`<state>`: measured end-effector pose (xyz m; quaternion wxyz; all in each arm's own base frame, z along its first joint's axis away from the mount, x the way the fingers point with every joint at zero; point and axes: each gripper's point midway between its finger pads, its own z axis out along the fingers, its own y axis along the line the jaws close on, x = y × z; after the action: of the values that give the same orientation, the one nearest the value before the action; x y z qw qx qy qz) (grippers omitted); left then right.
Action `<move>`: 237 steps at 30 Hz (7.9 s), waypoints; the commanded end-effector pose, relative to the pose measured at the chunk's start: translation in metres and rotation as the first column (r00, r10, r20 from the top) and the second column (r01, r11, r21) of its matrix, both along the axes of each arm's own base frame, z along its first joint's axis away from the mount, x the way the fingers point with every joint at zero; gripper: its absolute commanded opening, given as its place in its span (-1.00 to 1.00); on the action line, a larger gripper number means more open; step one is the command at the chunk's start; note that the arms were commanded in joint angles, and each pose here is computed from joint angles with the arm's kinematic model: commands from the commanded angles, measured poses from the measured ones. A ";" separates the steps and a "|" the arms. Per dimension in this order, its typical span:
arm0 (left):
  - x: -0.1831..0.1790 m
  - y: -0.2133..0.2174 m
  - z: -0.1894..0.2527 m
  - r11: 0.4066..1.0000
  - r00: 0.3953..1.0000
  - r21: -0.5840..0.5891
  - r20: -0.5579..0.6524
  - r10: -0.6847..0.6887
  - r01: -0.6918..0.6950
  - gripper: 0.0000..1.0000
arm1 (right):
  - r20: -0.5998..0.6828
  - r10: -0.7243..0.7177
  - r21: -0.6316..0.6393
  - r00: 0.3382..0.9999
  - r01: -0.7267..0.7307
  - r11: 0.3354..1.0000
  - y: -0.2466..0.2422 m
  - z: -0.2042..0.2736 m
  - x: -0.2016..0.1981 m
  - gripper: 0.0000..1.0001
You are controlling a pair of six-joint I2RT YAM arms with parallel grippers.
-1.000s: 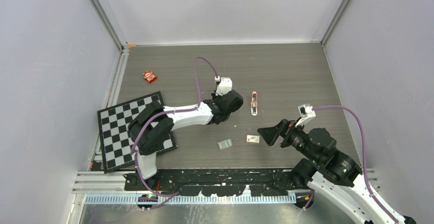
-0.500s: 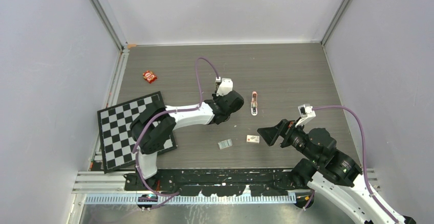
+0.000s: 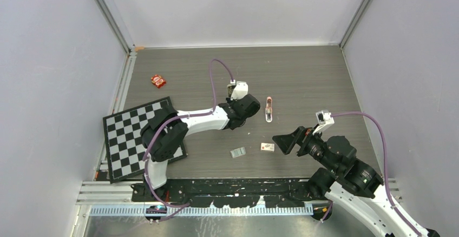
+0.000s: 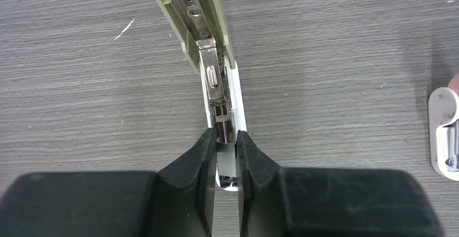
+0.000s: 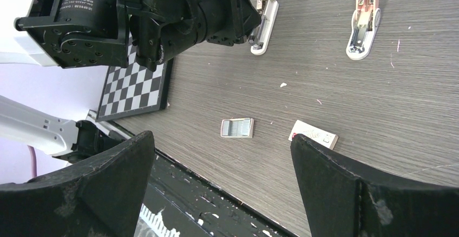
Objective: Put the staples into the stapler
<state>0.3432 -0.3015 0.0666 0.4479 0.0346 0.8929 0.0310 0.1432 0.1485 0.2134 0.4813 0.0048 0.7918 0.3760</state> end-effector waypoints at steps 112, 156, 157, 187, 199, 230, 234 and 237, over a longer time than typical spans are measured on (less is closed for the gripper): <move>0.006 0.016 -0.008 0.801 0.990 -0.596 -0.074 -0.122 0.054 -0.46 | -0.204 0.316 -0.018 0.926 -0.327 0.945 0.171 -0.052 0.310 0.30; -0.034 0.072 0.023 0.827 0.995 -0.558 -0.099 0.009 -0.063 -0.30 | -0.491 0.088 -0.042 0.867 -0.124 0.991 0.141 -0.090 0.209 0.02; -0.033 0.071 0.028 0.825 0.997 -0.563 -0.083 0.003 -0.049 -0.27 | -0.509 0.058 -0.048 0.859 -0.096 0.994 0.141 -0.094 0.208 0.04; -0.048 0.057 -0.048 0.835 0.976 -0.549 -0.196 -0.099 -0.026 -0.72 | -0.615 -0.085 -0.206 0.784 -0.056 0.977 0.144 -0.185 0.181 -0.31; -0.050 0.064 -0.010 0.844 0.984 -0.536 -0.143 -0.103 0.010 -0.43 | -0.535 -0.038 -0.219 0.844 -0.094 0.971 0.144 -0.132 0.188 -0.24; -0.165 0.101 0.093 0.709 0.937 -0.665 -0.043 -0.348 0.233 0.08 | -0.338 -0.051 -0.581 0.940 -0.166 0.797 0.128 -0.116 0.054 0.27; -0.174 0.092 0.068 0.688 0.915 -0.694 -0.106 -0.388 0.211 -0.02 | -0.344 -0.048 -0.619 0.938 -0.187 0.763 0.134 -0.134 0.050 0.22; -0.175 0.088 0.052 0.686 0.912 -0.706 -0.144 -0.385 0.178 -0.07 | -0.352 -0.036 -0.624 0.935 -0.206 0.754 0.140 -0.141 0.047 0.09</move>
<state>0.1697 -0.1968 0.1181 0.3110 0.0133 0.8909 -0.3307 0.1826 0.2775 0.0682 0.2615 -0.1357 0.9514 0.0900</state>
